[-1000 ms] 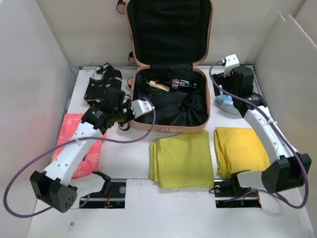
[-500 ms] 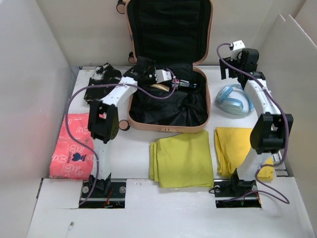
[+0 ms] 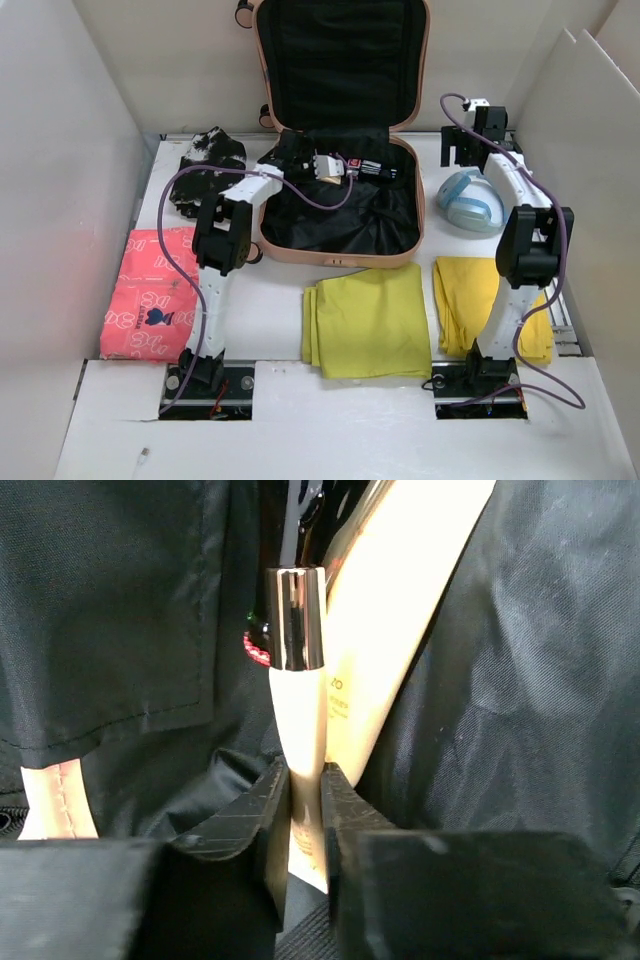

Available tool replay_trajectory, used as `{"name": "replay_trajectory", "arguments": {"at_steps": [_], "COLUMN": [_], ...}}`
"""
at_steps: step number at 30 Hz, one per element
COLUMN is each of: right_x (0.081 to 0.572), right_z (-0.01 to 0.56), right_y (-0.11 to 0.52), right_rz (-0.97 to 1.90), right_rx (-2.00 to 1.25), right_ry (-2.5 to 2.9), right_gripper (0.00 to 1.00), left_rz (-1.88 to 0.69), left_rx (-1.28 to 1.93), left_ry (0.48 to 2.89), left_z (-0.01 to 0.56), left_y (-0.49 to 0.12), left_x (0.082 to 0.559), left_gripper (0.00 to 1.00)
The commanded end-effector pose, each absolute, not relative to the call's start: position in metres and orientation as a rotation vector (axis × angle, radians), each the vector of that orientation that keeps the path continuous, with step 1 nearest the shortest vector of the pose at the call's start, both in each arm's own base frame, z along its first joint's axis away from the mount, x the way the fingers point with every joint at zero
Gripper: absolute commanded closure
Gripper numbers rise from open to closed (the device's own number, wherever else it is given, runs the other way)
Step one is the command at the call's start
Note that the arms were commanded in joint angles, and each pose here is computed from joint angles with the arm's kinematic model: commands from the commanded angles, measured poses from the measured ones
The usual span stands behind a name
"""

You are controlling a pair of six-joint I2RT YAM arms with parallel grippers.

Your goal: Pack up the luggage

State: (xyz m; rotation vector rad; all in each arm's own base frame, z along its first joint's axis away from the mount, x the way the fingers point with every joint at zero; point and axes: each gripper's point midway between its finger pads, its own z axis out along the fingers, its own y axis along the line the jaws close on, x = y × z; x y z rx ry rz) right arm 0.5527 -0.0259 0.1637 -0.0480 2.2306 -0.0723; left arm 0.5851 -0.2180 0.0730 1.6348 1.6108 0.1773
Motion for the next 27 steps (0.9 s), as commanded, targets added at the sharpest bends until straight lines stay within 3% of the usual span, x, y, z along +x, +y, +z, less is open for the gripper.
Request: {"name": "replay_trajectory", "arguments": {"at_steps": [1,2,3,7,17,24,27], "right_x": [0.554,0.554,0.552,0.553,0.53,0.54,0.544], "right_z": [0.163,0.166,0.157,0.155,0.098,0.072,0.069], "right_y": [-0.039,-0.038,-0.044,-0.041,-0.039,-0.033,-0.027], "right_rz": [-0.099,-0.094,-0.099,-0.061,-0.038,0.01,0.021], "right_rx": [0.035,0.045,0.057,0.111,0.278,0.277,0.248], "right_ry": [2.228,2.231,2.254,2.262,2.401,2.426,2.422], "right_gripper": [0.06,0.05,0.0,0.0,0.0,0.0,0.09], "left_rz": [0.204,0.215,0.215,0.221,0.179,0.164,0.14], "left_rx": [1.622,1.621,1.621,1.523,1.376,1.327,1.275], "left_ry": [1.521,1.528,1.528,1.58,1.681,1.663,1.704], "left_z": [0.1,0.096,0.096,0.117,0.185,0.236,0.243], "left_y": [-0.217,-0.215,-0.215,-0.207,-0.187,-0.183,-0.178], "left_x": [0.596,0.596,0.596,0.601,0.585,0.563,0.55], "left_gripper": [0.89,0.8,0.63,0.2,0.15,0.13,0.13]}}
